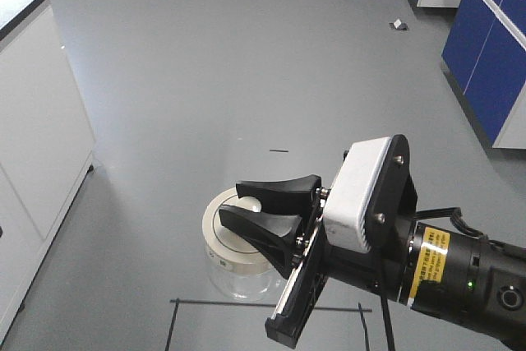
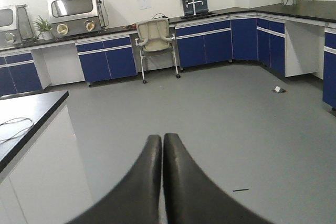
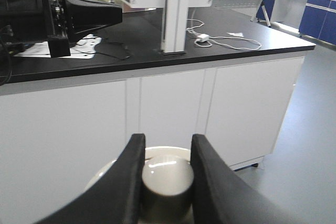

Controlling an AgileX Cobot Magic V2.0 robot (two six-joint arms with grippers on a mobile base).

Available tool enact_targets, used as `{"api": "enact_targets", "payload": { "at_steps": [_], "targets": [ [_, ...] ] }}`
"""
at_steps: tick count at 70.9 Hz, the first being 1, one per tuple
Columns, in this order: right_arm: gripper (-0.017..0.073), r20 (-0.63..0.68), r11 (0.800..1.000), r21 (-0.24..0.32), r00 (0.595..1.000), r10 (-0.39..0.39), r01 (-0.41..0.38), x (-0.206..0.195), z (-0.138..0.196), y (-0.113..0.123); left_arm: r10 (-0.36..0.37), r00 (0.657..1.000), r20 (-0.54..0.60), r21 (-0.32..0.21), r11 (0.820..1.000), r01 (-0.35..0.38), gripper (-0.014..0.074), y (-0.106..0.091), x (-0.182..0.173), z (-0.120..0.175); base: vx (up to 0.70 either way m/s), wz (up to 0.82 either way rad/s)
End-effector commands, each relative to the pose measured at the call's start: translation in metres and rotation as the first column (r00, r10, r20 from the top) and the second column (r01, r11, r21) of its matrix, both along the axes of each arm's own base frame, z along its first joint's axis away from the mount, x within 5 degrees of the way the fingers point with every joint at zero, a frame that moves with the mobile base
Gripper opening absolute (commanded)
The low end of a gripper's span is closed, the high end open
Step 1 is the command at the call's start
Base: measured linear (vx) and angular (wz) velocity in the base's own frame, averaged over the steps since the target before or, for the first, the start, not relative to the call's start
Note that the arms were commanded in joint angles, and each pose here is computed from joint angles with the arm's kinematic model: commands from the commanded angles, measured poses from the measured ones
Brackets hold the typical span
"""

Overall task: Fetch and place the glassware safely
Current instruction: 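Hold the jar in the right gripper while the base drives away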

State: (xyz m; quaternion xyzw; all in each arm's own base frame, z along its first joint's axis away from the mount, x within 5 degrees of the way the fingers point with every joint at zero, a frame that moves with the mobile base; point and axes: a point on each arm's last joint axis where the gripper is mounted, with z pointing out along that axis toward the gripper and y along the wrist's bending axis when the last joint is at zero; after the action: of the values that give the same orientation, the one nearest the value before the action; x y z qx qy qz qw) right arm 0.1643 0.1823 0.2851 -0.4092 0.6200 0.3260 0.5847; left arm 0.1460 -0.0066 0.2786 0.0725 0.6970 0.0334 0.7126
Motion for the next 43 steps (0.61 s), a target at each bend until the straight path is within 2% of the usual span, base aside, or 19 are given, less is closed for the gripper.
{"api": "enact_targets", "payload": {
  "at_steps": [1, 43],
  "targets": [
    [-0.0003, 0.054, 0.993, 0.114, 0.998, 0.034, -0.040, -0.0038, 0.0227, 0.0010, -0.004, 0.994, 0.109, -0.017, 1.000, 0.006, -0.0007, -0.0003, 0.0002, 0.0168, 0.43, -0.03],
    [-0.0003, 0.054, 0.993, 0.114, 0.998, 0.034, -0.040, -0.0038, 0.0227, 0.0010, -0.004, 0.994, 0.109, -0.017, 1.000, 0.006, -0.0007, -0.0003, 0.0002, 0.0168, 0.44, -0.06]
  ]
}}
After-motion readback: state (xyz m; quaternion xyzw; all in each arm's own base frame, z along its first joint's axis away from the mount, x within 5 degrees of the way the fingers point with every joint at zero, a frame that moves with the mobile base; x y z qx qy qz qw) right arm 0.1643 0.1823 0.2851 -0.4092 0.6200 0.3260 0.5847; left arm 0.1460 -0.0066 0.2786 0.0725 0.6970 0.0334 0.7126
